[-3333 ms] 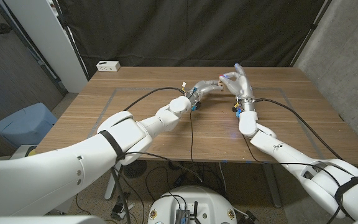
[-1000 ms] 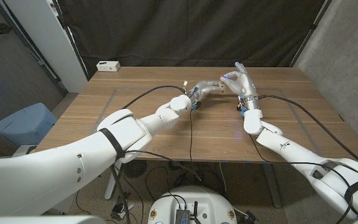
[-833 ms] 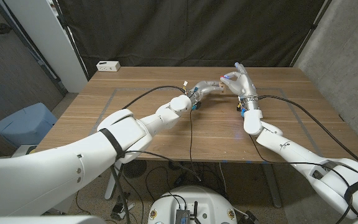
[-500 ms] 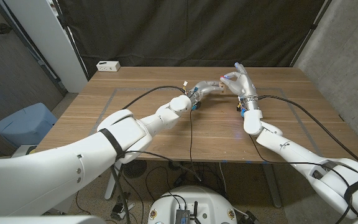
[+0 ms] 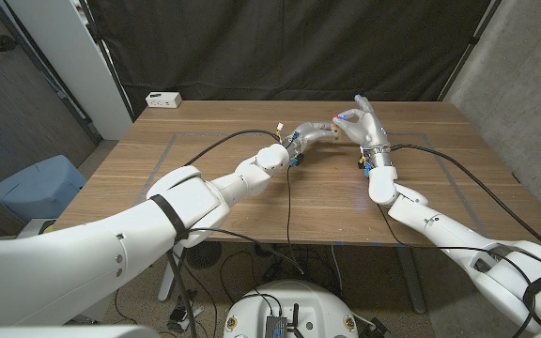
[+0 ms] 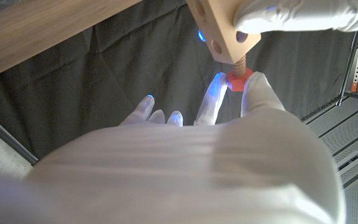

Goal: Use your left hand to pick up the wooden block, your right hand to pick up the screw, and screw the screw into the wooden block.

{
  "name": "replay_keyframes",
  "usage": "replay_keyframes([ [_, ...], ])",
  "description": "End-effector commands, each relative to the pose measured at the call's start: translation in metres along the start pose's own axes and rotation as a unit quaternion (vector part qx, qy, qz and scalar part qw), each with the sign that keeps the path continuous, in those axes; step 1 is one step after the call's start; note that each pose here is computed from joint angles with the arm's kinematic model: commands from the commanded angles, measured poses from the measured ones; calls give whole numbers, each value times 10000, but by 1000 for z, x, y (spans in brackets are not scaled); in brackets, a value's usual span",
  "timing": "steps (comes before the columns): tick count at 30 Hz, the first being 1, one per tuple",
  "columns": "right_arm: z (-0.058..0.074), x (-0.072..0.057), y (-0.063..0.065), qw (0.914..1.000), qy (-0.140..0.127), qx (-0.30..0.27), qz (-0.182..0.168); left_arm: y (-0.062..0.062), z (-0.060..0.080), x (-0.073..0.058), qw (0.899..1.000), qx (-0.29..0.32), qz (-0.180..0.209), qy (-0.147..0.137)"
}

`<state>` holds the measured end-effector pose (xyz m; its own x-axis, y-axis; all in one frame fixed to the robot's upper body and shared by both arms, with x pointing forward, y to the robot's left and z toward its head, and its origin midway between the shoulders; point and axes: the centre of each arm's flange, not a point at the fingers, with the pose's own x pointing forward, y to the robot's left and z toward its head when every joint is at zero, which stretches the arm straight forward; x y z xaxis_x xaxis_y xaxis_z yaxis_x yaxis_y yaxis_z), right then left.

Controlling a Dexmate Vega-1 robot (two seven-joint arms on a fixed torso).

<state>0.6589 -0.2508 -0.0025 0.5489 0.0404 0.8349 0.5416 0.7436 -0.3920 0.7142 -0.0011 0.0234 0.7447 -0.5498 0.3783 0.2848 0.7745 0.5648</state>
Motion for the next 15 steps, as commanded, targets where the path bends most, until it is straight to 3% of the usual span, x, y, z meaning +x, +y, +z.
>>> replay_keyframes([
  [1,1,-1,0,9999,-46,-54,78,0,0,-2,10000,-12,17,-76],
  [15,0,-1,-2,9999,-70,-102,97,0,0,-2,10000,9,6,-93],
])
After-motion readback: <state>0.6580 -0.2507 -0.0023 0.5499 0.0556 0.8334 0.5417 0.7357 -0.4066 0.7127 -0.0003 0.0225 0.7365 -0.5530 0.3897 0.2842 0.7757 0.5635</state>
